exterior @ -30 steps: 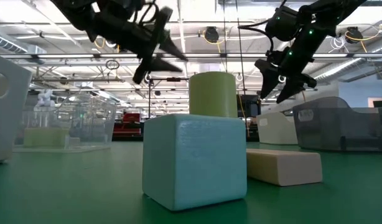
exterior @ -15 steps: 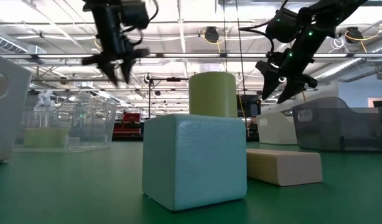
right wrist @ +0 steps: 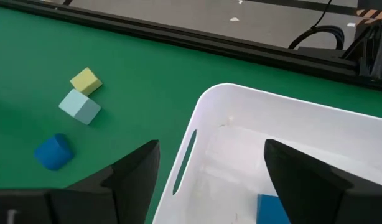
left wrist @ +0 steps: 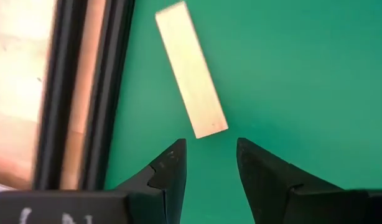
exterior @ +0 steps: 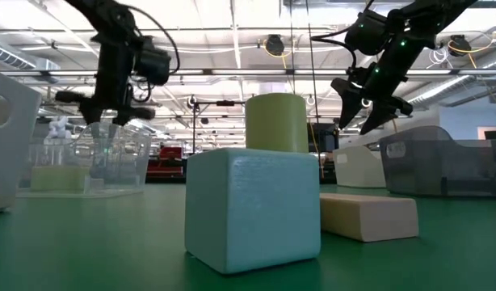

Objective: Sort & place blocks by color
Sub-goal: Put the brown block into the gray bin

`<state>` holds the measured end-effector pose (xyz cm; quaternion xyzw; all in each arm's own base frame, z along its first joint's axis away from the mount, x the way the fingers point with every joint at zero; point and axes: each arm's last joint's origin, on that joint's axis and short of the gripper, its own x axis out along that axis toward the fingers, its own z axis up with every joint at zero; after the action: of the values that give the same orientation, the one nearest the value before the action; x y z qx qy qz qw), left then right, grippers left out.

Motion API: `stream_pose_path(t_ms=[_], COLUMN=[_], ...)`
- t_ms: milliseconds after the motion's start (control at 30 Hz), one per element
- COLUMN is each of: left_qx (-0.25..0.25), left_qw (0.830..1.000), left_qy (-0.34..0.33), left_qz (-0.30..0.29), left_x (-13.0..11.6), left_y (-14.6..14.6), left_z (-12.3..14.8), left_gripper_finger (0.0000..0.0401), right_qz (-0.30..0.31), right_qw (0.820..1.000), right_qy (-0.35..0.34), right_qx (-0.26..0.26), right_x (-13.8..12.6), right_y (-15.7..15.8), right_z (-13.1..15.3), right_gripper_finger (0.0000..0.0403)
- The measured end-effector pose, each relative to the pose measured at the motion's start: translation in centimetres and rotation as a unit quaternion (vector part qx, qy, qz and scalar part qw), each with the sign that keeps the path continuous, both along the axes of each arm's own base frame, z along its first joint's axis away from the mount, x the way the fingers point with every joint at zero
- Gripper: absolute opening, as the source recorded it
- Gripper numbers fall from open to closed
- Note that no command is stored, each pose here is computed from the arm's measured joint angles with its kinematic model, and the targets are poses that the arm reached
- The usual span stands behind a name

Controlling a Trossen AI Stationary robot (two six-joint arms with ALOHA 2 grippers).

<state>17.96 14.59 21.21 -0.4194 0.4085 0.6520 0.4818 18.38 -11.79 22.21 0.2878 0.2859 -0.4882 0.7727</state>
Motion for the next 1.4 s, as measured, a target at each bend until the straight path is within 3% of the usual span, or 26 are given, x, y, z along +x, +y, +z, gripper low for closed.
stream_pose_path(t_ms=[200, 467, 800, 967, 1400], left_qx=[0.012, 0.016, 0.013, 0.025, 0.067], left_qw=[0.999, 0.996, 0.998, 0.999, 0.995], left_qy=[-0.022, -0.022, -0.043, -0.018, -0.07], left_qz=[0.044, 0.089, 0.04, 0.032, 0.026], left_x=[-0.5, -1.3, -0.6, -0.9, 0.4], left_y=[-0.3, -0.8, -0.8, -1.0, -0.8], left_z=[-2.7, -4.3, -4.5, -4.4, -4.1], left_gripper_finger=[0.0143, 0.0143, 0.0143, 0.0143, 0.0143], right_qz=[0.0, 0.0, 0.0, 0.0, 0.0], right_qw=[1.0, 1.0, 1.0, 1.0, 1.0], right_qy=[0.0, -0.001, -0.001, -0.001, -0.002], right_qx=[0.0, 0.0, 0.0, 0.0, 0.0], right_x=[0.0, 0.0, 0.0, 0.0, 0.0], right_y=[0.0, 0.0, 0.0, 0.0, 0.0], right_z=[0.0, 0.0, 0.0, 0.0, 0.0], right_gripper_finger=[0.0279, 0.0279, 0.0279, 0.0279, 0.0279])
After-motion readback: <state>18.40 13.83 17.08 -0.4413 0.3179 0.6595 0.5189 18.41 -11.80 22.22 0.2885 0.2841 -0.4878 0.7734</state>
